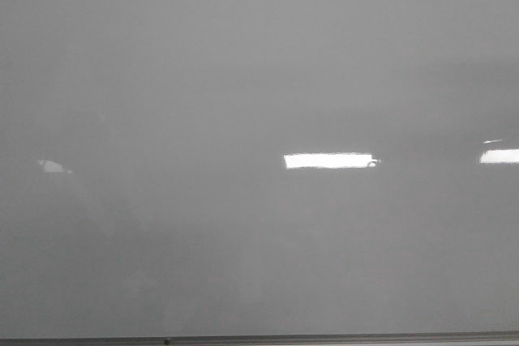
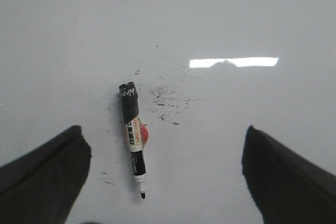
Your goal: Write number 8 on whiteboard
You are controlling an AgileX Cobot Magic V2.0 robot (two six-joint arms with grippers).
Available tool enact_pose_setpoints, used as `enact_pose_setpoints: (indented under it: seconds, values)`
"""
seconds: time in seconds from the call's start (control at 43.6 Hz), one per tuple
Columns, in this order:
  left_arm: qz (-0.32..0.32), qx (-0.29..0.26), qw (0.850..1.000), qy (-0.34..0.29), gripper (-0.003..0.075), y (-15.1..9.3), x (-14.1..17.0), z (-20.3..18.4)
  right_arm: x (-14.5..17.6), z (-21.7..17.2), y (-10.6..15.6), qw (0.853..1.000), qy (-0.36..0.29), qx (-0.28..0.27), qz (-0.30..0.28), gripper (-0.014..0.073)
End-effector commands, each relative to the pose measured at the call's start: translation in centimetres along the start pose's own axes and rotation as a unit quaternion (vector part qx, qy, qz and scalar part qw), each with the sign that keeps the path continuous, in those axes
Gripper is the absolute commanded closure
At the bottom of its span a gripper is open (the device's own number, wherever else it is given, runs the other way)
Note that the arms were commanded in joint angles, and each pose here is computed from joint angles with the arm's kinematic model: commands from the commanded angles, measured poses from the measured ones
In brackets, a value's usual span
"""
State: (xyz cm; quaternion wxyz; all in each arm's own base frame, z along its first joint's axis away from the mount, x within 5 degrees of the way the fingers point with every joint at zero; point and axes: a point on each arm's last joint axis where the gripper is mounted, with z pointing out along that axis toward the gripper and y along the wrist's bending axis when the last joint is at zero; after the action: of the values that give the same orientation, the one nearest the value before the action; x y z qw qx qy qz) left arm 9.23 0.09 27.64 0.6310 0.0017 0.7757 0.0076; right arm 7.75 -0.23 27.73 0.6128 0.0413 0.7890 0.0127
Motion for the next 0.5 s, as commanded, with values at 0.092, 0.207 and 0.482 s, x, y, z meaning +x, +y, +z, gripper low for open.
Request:
enact_pose_setpoints:
  seconds: [0.092, 0.207, 0.482]
  values:
    - [-0.041, 0.007, 0.998, -0.040, 0.0050, -0.1, -1.7, 0.1, -1.7, -0.1, 0.0, 0.999, -0.045, 0.001, -0.001, 0.0049]
    - [-0.042, 0.005, 0.999, 0.013, 0.0050, -0.1, -1.0, 1.6, -1.7, -0.1, 0.0, 0.999, -0.045, 0.001, -0.001, 0.0049]
    - [-0.063, -0.038, 0.979, 0.188, 0.0050, 1.5, -0.2, 8.1, -1.7, -0.2, 0.1, 0.999, -0.045, -0.004, -0.002, 0.0049]
